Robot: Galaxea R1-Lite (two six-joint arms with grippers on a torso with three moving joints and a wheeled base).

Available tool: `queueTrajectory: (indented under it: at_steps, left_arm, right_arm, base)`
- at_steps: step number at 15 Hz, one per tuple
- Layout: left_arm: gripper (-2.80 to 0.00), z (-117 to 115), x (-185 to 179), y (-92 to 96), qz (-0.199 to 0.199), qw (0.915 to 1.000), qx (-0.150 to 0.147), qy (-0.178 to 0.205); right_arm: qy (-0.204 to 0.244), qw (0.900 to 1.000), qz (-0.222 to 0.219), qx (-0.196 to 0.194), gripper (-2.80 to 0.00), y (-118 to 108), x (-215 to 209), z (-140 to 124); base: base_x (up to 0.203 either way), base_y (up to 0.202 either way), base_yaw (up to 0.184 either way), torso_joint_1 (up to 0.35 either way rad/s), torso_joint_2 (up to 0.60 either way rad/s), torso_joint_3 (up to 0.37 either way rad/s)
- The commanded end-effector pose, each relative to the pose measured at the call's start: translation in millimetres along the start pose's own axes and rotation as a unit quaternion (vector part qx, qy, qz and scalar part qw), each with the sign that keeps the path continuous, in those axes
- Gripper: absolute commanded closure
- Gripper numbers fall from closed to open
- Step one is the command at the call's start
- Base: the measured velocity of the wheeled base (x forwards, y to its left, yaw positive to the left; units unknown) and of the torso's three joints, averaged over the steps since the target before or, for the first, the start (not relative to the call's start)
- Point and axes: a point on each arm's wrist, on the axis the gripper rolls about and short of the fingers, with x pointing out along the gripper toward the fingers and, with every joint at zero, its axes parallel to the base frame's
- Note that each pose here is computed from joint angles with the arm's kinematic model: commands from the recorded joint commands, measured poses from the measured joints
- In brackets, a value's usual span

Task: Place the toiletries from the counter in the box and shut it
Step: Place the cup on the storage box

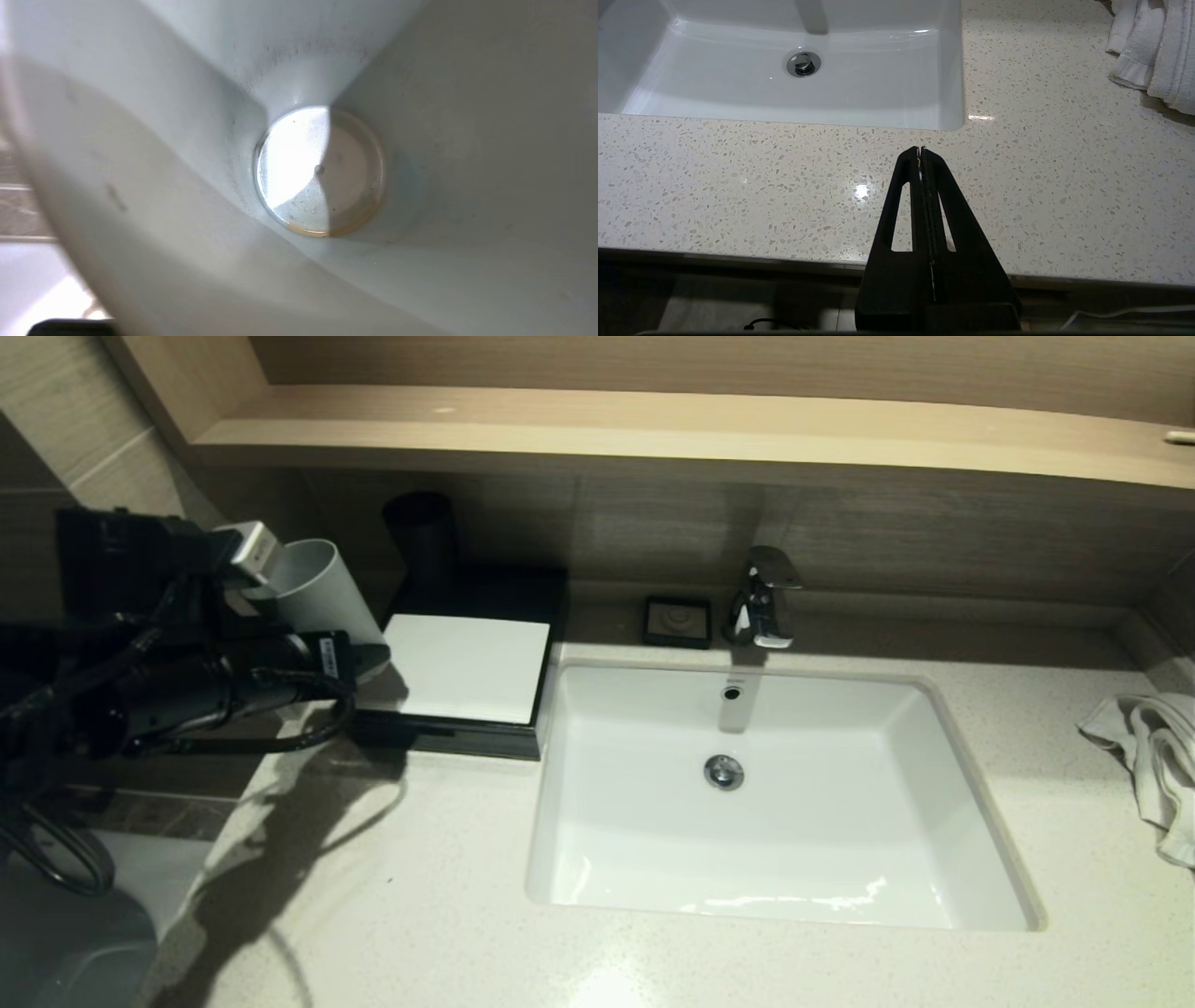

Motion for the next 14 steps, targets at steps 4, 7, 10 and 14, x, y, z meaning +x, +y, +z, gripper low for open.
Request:
queueTrajectory:
  at_steps: [4,7,10,14]
  left_arm:
    - [0.00,-7.1,28.1,-30.3,-0.041,0.9987,0.016,0.025]
    - [0.00,-2.2,37.4,-43.6,-0.057,0.9975,0.027,0.032]
    - [0.00,0.9,46.8,-50.4,-0.063,0.9970,0.031,0.033]
    - [0.00,4.4,59.1,-52.7,-0.057,0.9967,0.046,0.033]
  right_arm:
    - [0.000,1.000,0.000,0.000,0.00,0.0,0.0,0.0]
    - [0.000,1.000,0.001,0.000,0.00,0.0,0.0,0.0]
    - [0.000,1.000,0.000,0.000,0.00,0.0,0.0,0.0]
    - [0.000,1.000,0.001,0.000,0.00,0.0,0.0,0.0]
  base:
    - [0.000,0.000,0.000,0.000,0.00,0.000]
    - [0.000,0.000,0.000,0.000,0.00,0.000]
    - [0.000,0.000,0.000,0.000,0.00,0.000]
    - [0.000,0.000,0.000,0.000,0.00,0.000]
